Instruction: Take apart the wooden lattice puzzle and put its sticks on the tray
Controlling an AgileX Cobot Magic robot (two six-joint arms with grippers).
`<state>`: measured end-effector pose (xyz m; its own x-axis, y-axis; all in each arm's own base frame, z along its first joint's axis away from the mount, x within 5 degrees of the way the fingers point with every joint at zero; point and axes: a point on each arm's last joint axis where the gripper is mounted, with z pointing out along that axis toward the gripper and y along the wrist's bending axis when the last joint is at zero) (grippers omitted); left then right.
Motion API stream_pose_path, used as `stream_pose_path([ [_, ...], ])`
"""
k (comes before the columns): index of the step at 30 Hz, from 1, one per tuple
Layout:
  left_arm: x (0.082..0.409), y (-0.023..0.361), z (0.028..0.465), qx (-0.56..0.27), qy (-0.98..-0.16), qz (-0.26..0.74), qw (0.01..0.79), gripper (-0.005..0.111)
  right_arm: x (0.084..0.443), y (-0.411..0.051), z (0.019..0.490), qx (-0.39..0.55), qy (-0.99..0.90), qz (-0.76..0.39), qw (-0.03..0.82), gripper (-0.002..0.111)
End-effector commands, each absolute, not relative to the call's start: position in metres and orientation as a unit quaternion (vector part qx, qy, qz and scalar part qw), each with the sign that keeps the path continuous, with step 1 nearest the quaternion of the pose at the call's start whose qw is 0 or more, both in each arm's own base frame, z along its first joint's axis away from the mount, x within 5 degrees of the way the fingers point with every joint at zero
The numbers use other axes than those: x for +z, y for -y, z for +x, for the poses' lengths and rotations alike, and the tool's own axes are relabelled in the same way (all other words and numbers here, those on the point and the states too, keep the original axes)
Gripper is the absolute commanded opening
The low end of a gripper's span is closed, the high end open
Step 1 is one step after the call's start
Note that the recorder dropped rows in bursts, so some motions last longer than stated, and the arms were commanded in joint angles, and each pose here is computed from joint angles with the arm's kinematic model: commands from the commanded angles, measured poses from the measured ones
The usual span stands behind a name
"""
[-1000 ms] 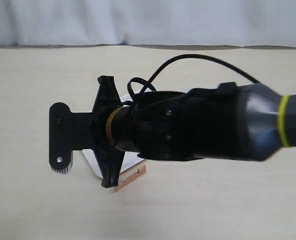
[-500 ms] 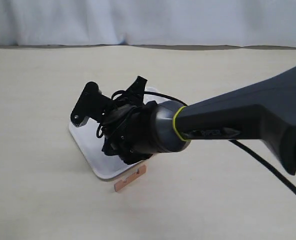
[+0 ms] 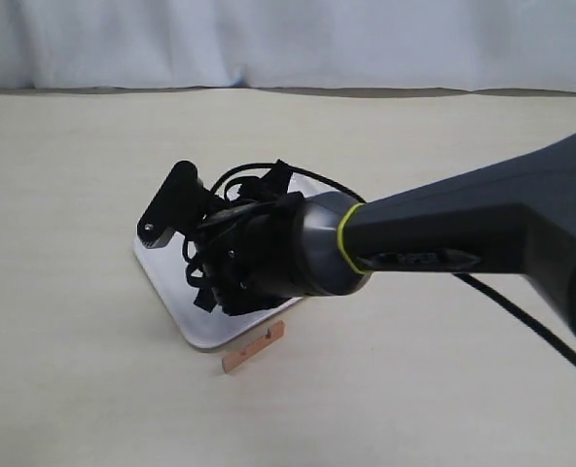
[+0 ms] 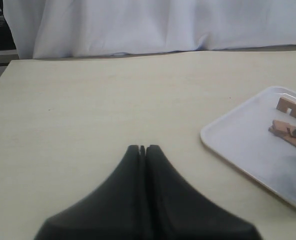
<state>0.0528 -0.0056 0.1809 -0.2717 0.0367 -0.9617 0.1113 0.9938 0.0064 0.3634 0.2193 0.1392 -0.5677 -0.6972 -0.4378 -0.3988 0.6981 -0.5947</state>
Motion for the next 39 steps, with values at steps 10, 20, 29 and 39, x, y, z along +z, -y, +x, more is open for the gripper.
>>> stream_pose_path([
  [10, 0.181, 0.006, 0.053, -0.030, -0.793, 0.049, 0.607, 0.000, 0.195, -0.227, 0.306, -0.065, -0.787, -0.595, 0.149, 0.061],
  [20, 0.181, 0.006, 0.053, -0.030, -0.793, 0.049, 0.607, 0.000, 0.170, -0.227, 0.307, -0.077, -0.754, -0.645, 0.099, 0.061],
  [29, 0.181, 0.006, 0.053, -0.030, -0.793, 0.049, 0.607, 0.000, 0.140, -0.228, 0.310, -0.085, -0.736, -0.669, 0.060, 0.057],
  [39, 0.181, 0.006, 0.053, -0.030, -0.793, 0.049, 0.607, 0.000, 0.128, -0.227, 0.312, -0.095, -0.729, -0.676, 0.045, 0.037],
])
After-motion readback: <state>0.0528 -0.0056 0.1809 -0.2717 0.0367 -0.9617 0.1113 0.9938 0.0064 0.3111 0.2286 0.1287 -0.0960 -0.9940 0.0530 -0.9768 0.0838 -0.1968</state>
